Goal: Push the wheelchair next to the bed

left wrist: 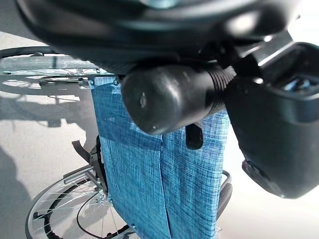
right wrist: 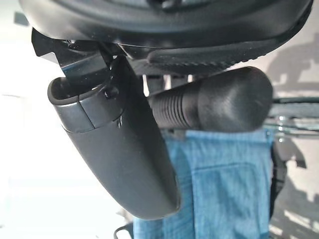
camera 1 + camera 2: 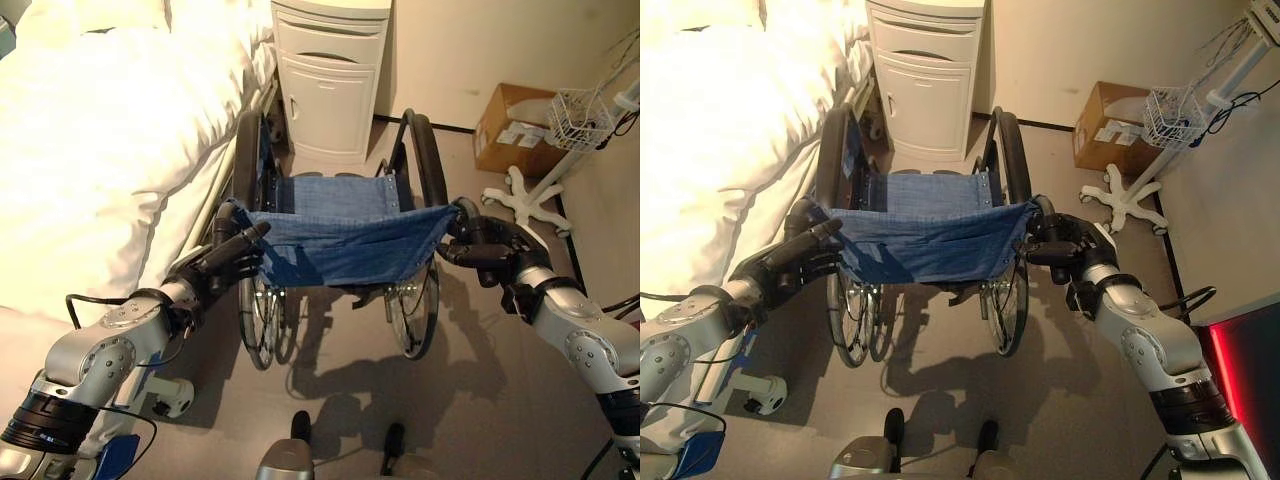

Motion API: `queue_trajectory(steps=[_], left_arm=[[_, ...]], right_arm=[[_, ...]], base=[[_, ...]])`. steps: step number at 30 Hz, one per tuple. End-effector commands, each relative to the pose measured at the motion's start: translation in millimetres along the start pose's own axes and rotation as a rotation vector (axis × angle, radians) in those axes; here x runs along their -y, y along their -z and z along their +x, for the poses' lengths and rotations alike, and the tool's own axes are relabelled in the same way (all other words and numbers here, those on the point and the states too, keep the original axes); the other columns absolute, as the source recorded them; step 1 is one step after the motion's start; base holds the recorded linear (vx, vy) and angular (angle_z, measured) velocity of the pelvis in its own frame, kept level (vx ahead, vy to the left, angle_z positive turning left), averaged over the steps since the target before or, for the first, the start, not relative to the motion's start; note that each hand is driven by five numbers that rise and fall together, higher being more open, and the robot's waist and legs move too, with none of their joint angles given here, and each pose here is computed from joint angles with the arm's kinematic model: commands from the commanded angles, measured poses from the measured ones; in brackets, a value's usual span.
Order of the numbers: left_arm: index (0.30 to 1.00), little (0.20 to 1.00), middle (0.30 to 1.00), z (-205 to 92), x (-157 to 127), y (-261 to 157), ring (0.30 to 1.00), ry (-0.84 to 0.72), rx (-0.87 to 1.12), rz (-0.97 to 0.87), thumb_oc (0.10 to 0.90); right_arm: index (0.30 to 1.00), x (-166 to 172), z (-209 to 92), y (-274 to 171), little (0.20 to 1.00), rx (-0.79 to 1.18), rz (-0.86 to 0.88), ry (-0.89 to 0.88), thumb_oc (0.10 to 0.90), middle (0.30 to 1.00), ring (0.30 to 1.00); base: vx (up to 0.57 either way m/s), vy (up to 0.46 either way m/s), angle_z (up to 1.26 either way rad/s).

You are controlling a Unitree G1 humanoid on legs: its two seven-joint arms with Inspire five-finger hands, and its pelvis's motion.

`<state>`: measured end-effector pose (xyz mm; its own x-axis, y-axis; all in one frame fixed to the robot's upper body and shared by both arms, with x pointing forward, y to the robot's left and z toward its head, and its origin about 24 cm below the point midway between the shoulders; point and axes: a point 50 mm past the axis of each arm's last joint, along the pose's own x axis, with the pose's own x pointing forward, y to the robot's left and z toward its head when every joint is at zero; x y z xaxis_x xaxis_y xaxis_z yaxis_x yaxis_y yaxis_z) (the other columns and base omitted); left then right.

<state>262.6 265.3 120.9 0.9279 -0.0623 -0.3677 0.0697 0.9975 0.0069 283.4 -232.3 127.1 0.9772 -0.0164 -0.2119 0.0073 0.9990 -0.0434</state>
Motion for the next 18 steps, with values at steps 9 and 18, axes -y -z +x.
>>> queue_trajectory(steps=[9, 18], left_arm=[[0.900, 0.900, 0.900, -50.7, -29.7, -92.3, 0.900, -0.152, 0.562, 0.020, 0.800], [0.900, 0.900, 0.900, -102.3, -106.5, -85.3, 0.900, -0.541, 0.569, 0.136, 0.800]], right_arm=[[0.900, 21.2, -22.2, -45.8, 0.900, 0.258, 0.008, 0.052, 0.800, 0.900, 0.900], [0.900, 69.5, -45.0, -57.4, 0.900, 0.319, 0.009, 0.239, 0.800, 0.900, 0.900]], base=[[0.00, 0.002, -0.02], [-0.02, 0.011, -0.09]])
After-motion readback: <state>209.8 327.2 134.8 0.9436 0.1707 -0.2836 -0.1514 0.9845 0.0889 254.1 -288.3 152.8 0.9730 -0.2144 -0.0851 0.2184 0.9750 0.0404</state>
